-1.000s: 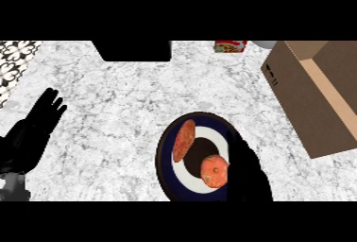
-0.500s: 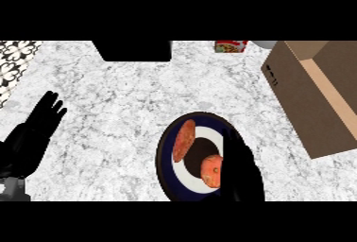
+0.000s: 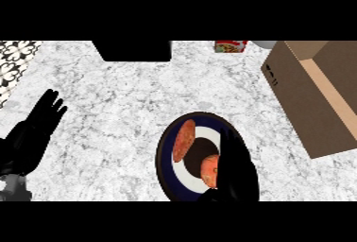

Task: Pick the squash from the plate and place it in the cardboard box

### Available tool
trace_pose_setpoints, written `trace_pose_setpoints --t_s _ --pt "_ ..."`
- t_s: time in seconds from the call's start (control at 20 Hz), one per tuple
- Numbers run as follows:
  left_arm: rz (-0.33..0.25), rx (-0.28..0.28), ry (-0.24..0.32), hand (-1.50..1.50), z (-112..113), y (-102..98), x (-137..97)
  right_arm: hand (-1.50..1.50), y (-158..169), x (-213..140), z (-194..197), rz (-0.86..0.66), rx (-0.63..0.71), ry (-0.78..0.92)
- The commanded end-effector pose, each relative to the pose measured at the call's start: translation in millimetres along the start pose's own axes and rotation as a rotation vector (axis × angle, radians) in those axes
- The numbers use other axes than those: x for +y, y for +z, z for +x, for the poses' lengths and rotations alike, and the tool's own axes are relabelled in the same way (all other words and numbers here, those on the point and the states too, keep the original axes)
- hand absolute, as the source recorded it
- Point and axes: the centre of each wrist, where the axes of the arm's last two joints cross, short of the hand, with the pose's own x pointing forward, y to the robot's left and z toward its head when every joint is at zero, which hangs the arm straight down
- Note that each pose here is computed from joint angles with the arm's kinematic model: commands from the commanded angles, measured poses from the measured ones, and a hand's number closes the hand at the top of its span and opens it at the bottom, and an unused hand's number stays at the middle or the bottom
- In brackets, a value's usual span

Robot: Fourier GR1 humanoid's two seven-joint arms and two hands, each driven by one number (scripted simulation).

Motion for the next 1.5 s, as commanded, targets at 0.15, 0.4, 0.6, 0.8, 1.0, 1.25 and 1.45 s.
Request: trace_pose_setpoints --t_s 0.15,0.4,0.6,0.8,1.0,1.25,1.45 --pt "0.003 -0.02 -0.021 0.0 -3 -4 2 -1.5 -18 16 -1 0.016 0.199 0.015" --pt "0.014 -0.001 -0.016 0.0 -13 -1 1 -1.5 -24 17 8 0.048 0.215 0.039" --pt "0.004 -0.001 -0.005 0.0 -1 -2 14 -1.5 -19 15 5 0.068 0.21 0.044" --pt "0.003 -0.016 0.004 0.0 -11 0 0 -1.5 -28 28 9 0.102 0.212 0.065" --pt "-0.002 -0.006 -0.002 0.0 18 -3 -5 -1.5 -26 39 -2 0.098 0.238 0.058" --pt "0.018 -0.015 -0.012 0.0 -4 2 6 -1.5 -35 42 -8 0.094 0.227 0.054" --pt "-0.002 0.009 -0.018 0.0 -1 14 11 1.5 -39 36 -16 0.036 0.208 0.074"
